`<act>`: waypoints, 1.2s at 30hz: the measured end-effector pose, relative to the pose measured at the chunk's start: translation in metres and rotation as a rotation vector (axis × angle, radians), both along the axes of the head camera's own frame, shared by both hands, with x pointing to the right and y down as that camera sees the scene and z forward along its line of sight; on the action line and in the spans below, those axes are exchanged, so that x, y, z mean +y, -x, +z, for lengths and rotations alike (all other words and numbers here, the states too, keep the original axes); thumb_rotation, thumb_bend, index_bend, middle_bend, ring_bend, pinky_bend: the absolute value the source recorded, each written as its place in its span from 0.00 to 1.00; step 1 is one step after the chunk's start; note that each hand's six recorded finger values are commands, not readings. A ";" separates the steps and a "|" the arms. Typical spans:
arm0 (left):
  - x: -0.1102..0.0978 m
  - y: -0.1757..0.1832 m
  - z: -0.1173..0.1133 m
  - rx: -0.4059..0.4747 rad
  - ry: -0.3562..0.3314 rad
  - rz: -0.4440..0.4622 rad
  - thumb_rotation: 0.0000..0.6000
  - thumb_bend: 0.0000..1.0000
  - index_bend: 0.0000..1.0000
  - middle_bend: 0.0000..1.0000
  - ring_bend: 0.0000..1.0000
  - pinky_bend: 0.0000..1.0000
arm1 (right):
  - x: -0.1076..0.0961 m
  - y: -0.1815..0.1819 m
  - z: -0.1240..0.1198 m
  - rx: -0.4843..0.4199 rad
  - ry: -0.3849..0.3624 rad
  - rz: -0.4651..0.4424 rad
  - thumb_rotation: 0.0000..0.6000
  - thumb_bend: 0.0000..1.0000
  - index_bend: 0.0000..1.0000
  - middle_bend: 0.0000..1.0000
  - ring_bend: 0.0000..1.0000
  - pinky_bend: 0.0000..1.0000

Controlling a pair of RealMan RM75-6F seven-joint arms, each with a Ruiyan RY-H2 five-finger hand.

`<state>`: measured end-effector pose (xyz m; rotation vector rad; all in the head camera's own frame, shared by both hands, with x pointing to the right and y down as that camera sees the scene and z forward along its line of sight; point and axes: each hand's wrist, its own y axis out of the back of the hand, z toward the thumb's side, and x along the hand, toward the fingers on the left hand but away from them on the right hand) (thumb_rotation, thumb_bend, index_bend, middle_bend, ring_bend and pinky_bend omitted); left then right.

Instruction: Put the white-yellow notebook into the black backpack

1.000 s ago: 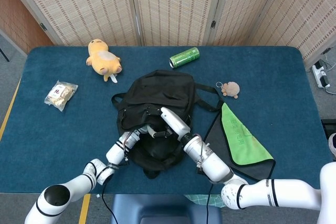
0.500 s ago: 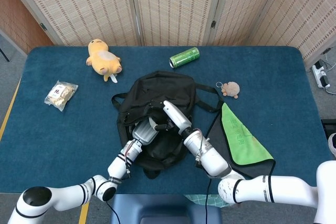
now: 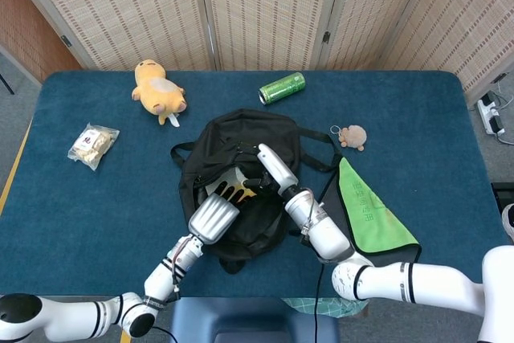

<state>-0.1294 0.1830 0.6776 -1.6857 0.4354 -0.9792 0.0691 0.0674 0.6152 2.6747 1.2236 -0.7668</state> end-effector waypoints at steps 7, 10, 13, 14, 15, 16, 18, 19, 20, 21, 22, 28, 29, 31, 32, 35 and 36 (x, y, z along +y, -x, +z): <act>0.003 0.034 -0.032 0.164 0.022 -0.054 1.00 0.34 0.46 0.49 0.45 0.41 | -0.006 -0.011 0.008 0.013 0.008 0.023 1.00 0.65 0.52 0.29 0.24 0.14; 0.000 0.059 -0.048 0.212 0.012 -0.095 1.00 0.35 0.50 0.52 0.47 0.43 | -0.004 -0.012 0.010 0.013 0.010 0.013 1.00 0.65 0.51 0.29 0.24 0.14; -0.001 0.082 -0.061 0.227 -0.010 -0.123 1.00 0.36 0.54 0.56 0.49 0.46 | 0.001 -0.012 0.011 0.017 0.009 -0.014 1.00 0.64 0.49 0.28 0.23 0.14; -0.001 0.090 -0.064 0.224 -0.014 -0.133 1.00 0.36 0.55 0.57 0.50 0.47 | 0.003 -0.012 0.012 0.022 0.006 -0.027 1.00 0.64 0.47 0.28 0.22 0.14; -0.002 0.095 -0.065 0.221 -0.015 -0.141 1.00 0.37 0.55 0.58 0.51 0.48 | 0.006 -0.013 0.012 0.029 0.001 -0.046 1.00 0.63 0.45 0.27 0.21 0.14; -0.002 0.099 -0.067 0.218 -0.017 -0.149 1.00 0.37 0.56 0.59 0.52 0.49 | 0.009 -0.013 0.013 0.035 -0.004 -0.063 1.00 0.61 0.41 0.26 0.20 0.14; -0.004 0.108 -0.072 0.215 -0.021 -0.164 1.00 0.38 0.56 0.60 0.52 0.51 | 0.017 -0.015 0.014 0.053 -0.015 -0.114 1.00 0.52 0.24 0.19 0.14 0.09; -0.005 0.112 -0.074 0.212 -0.024 -0.172 1.00 0.38 0.56 0.60 0.52 0.51 | 0.021 -0.016 0.014 0.062 -0.019 -0.141 1.00 0.48 0.17 0.17 0.11 0.06; -0.006 0.118 -0.076 0.207 -0.028 -0.182 1.00 0.38 0.55 0.60 0.52 0.51 | 0.025 -0.017 0.014 0.072 -0.023 -0.171 1.00 0.41 0.07 0.11 0.07 0.03; -0.007 0.122 -0.077 0.201 -0.032 -0.191 1.00 0.38 0.55 0.60 0.52 0.51 | 0.030 -0.020 0.013 0.087 -0.029 -0.213 0.97 0.33 0.01 0.06 0.03 0.01; -0.008 0.125 -0.077 0.195 -0.035 -0.199 1.00 0.38 0.55 0.60 0.52 0.51 | 0.034 -0.022 0.012 0.098 -0.034 -0.244 0.95 0.30 0.00 0.04 0.02 0.00; -0.016 0.149 -0.073 0.144 -0.039 -0.260 1.00 0.38 0.51 0.59 0.52 0.50 | 0.047 -0.046 -0.001 0.153 -0.114 -0.369 0.81 0.17 0.00 0.00 0.00 0.00; -0.018 0.155 -0.072 0.132 -0.039 -0.275 1.00 0.38 0.51 0.59 0.52 0.49 | 0.048 -0.051 -0.004 0.162 -0.131 -0.376 0.84 0.17 0.00 0.00 0.00 0.00; -0.021 0.164 -0.071 0.113 -0.036 -0.298 1.00 0.38 0.51 0.58 0.52 0.48 | 0.047 -0.065 -0.010 0.187 -0.177 -0.380 0.95 0.19 0.00 0.00 0.00 0.00; -0.024 0.171 -0.070 0.099 -0.033 -0.316 1.00 0.37 0.51 0.58 0.52 0.47 | 0.046 -0.071 -0.013 0.199 -0.196 -0.375 0.99 0.23 0.01 0.02 0.01 0.01; -0.030 0.191 -0.069 0.062 -0.028 -0.374 1.00 0.35 0.49 0.56 0.50 0.44 | 0.043 -0.095 -0.019 0.250 -0.260 -0.331 1.00 0.34 0.24 0.15 0.11 0.12; -0.031 0.198 -0.069 0.052 -0.029 -0.393 1.00 0.34 0.48 0.55 0.49 0.43 | 0.041 -0.106 -0.021 0.280 -0.290 -0.307 1.00 0.36 0.30 0.18 0.15 0.16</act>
